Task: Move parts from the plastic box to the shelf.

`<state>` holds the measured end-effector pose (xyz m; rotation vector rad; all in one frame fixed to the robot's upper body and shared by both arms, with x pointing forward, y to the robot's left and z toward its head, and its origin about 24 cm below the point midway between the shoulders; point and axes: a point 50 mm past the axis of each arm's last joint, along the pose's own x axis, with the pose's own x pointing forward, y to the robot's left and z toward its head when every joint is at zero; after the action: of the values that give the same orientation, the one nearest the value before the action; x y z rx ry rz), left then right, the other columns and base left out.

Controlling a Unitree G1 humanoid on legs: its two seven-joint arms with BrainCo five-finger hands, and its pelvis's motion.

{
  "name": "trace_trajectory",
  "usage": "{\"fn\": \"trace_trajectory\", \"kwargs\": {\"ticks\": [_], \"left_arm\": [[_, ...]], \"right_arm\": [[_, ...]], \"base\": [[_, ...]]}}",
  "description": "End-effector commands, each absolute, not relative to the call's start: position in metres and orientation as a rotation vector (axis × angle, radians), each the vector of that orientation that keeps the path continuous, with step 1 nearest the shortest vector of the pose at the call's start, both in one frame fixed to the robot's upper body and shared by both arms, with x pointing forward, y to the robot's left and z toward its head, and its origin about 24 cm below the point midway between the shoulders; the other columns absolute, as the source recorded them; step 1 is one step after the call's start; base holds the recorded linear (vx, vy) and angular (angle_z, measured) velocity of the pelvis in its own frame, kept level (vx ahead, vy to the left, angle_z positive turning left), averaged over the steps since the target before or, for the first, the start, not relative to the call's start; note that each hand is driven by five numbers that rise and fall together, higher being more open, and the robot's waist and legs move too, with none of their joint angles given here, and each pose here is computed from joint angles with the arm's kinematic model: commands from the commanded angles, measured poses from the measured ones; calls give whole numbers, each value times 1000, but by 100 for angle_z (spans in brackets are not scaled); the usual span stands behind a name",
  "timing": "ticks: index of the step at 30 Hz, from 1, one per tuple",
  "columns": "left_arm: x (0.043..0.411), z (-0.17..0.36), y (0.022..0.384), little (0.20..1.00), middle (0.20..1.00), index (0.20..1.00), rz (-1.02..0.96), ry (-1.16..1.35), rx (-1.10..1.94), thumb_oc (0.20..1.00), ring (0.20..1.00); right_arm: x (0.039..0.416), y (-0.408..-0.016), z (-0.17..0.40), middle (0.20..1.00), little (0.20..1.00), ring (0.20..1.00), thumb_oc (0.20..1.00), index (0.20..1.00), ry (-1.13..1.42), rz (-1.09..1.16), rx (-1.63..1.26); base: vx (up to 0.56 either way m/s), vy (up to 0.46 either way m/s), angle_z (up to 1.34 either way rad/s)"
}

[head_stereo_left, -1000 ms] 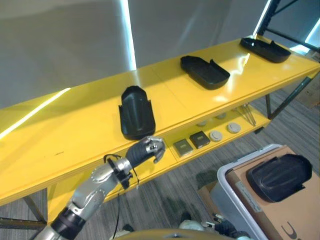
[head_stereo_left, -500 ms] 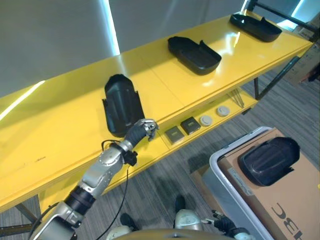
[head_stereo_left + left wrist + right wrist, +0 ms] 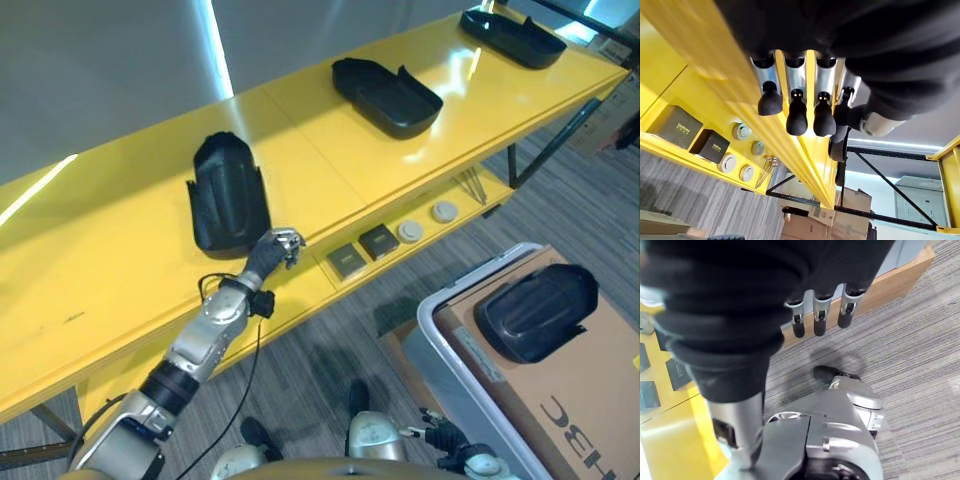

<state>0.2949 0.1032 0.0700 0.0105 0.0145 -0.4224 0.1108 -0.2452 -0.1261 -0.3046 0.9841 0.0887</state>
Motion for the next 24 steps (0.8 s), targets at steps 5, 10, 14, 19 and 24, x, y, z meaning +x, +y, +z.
{"fn": "trace_trajectory", "kwargs": {"ticks": [5,10,14,19,24], "left_arm": [[313,117,99,200,200,200,-385,-210,51,200,200],[324,131,107,200,200,200,-328,-245,47,200,200],[332,136,112,200,200,200,-287,-233,25,200,200],[340,131,118,200,200,200,-242,-207,24,200,200],[342,120,123,200,200,200,-227,-174,18,200,200]], "right_arm": [[108,-235,-126,1000,1000,1000,1000,1000,984,191,-335],[106,-234,-127,1000,1000,1000,1000,1000,999,226,-356],[104,-234,-128,1000,1000,1000,1000,1000,1006,237,-360],[104,-234,-128,1000,1000,1000,1000,1000,1003,240,-361],[107,-235,-127,1000,1000,1000,1000,1000,999,235,-362]], "base": [[13,-1,0],[0,0,0],[0,0,0],[4,-8,-10],[0,0,0]]}}
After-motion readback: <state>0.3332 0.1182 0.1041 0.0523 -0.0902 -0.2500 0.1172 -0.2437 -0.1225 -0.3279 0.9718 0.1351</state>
